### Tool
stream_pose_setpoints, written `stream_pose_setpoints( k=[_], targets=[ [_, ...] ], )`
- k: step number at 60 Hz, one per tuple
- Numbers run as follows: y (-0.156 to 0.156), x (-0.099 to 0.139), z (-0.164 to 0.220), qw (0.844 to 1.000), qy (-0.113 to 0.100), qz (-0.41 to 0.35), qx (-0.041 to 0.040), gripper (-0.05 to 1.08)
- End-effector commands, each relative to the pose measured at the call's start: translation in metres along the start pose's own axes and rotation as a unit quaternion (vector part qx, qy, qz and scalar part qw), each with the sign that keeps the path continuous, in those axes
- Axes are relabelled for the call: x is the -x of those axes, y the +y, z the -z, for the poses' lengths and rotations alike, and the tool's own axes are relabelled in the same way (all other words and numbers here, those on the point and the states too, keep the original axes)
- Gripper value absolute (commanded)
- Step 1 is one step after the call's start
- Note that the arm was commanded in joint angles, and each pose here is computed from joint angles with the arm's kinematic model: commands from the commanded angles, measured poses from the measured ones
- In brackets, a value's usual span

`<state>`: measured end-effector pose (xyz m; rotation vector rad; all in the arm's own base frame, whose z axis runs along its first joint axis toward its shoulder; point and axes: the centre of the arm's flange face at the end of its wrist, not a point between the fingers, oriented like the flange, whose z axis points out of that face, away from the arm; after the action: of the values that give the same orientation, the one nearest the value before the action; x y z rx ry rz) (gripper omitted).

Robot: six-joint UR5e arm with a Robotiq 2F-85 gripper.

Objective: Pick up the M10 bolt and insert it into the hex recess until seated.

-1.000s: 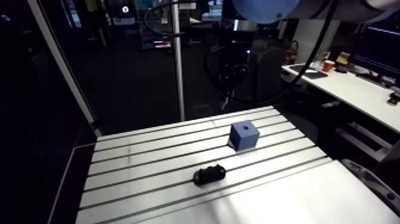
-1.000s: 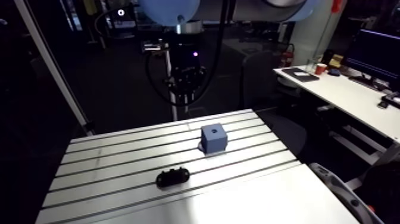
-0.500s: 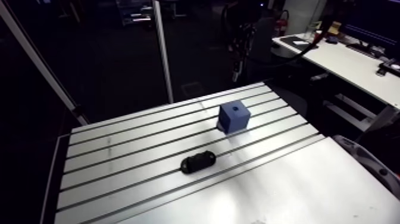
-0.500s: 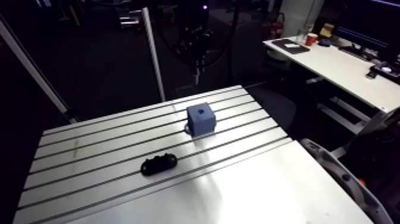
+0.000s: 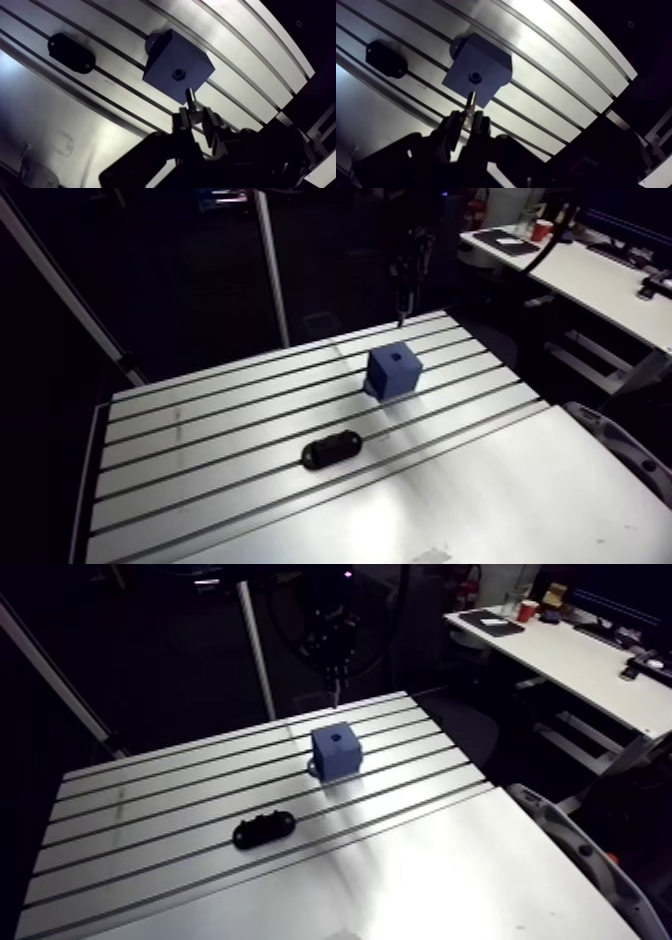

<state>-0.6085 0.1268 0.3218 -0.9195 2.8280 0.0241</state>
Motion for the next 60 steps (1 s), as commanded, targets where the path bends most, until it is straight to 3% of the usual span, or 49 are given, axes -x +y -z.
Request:
stream_pose_setpoints(
  k=[1,14,38,60],
  targets=[
    [-0.004,0.0,-0.016,1.0,-0.011,0.002,-0.0114,0.8],
    [-0.012,0.001,-0.037,1.0,-0.018,0.002,-0.0241,0.8],
    [-0.006,-0.001,-0.05,1.0,-0.013,-0.001,-0.0176,0.8],
    [-0.001,-0.004,-0.054,1.0,-0.015,-0.001,-0.0203,0.81]
  ],
)
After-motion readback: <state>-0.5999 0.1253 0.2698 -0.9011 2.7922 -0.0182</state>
